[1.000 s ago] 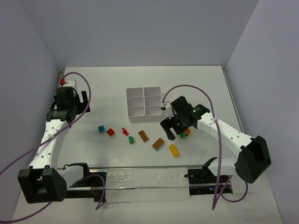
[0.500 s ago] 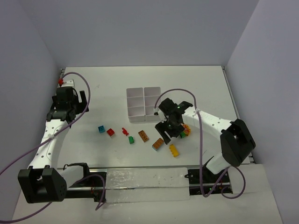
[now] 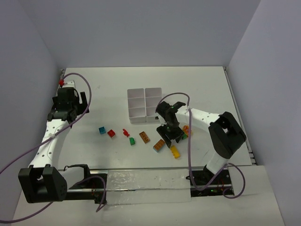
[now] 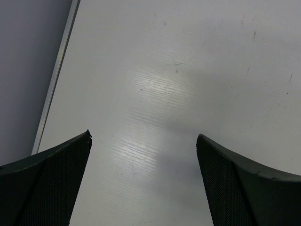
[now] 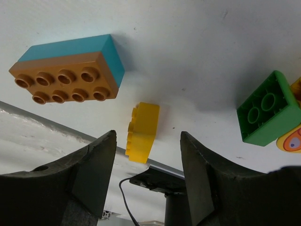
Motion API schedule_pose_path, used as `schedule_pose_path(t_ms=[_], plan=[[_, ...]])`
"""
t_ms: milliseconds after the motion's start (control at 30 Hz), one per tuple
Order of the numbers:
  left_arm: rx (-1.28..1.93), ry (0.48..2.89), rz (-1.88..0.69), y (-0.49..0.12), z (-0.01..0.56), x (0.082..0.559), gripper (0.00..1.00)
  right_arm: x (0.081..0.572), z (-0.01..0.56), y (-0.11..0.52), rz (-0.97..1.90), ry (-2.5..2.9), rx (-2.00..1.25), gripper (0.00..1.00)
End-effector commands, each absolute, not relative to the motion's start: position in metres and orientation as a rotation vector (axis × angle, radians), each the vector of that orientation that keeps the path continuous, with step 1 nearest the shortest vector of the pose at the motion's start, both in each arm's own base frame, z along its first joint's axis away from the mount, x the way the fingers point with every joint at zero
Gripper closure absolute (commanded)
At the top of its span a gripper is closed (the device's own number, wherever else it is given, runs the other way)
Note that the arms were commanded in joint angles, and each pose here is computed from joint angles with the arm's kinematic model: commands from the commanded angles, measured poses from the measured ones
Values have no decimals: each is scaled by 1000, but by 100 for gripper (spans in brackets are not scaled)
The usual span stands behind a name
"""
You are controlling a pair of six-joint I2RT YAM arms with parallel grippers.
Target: Sort the legos into containers by color
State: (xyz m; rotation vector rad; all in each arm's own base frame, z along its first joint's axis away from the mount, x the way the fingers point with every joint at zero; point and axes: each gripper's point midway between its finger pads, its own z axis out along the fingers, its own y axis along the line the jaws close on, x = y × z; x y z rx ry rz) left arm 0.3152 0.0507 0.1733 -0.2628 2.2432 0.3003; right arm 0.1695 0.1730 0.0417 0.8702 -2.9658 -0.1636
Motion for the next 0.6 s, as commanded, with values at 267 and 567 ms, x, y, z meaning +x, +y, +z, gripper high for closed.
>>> schedule_pose_path(t_ms=[267, 567], plan=[[-271, 2171, 327, 57, 194, 330, 1, 166, 35, 180, -140, -2912, 869, 37], [-267, 2163, 336, 58, 199, 335, 1, 166, 28, 177, -98, -2897, 861, 39]])
